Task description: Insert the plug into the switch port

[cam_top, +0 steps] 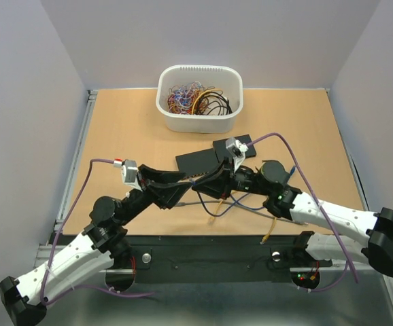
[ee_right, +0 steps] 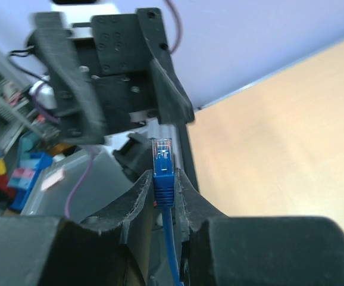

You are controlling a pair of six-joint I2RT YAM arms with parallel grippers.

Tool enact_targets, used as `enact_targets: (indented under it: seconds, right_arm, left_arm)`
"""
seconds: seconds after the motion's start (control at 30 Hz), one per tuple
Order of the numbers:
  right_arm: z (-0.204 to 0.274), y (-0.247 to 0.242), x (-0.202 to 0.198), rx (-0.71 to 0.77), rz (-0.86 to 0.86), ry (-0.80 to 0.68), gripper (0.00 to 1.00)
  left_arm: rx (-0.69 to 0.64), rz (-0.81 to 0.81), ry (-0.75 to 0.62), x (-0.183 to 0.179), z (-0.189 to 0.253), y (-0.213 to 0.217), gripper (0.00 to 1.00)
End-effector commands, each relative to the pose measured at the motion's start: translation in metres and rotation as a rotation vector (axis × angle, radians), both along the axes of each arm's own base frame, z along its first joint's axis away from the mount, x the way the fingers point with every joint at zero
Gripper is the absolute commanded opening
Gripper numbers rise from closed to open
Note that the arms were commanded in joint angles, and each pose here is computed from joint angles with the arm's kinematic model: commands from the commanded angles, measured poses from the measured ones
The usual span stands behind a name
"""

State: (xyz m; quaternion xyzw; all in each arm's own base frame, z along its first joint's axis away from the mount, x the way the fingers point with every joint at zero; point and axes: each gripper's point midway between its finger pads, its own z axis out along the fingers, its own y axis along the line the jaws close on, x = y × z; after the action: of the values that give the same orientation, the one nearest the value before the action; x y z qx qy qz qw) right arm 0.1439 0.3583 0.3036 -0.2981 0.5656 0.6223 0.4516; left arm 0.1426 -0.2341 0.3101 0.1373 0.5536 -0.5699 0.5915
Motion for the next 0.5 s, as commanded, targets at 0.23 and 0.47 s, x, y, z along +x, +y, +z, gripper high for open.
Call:
enact_targets:
  seconds: [0.23,0.47]
  right_arm:
    - [-0.068,-0.046,0.092,-0.185,-0.494,0.176,0.00]
    - [-0.143,-0.095,0.147,-0.483,-0.871,0.273,0.00]
  left_arm:
    - [0.024,0.235,0.105,0.047,-0.015,0.012,0.90]
    - [0.199,0.645,0.378,0.115,-0.082,0.044,0.89]
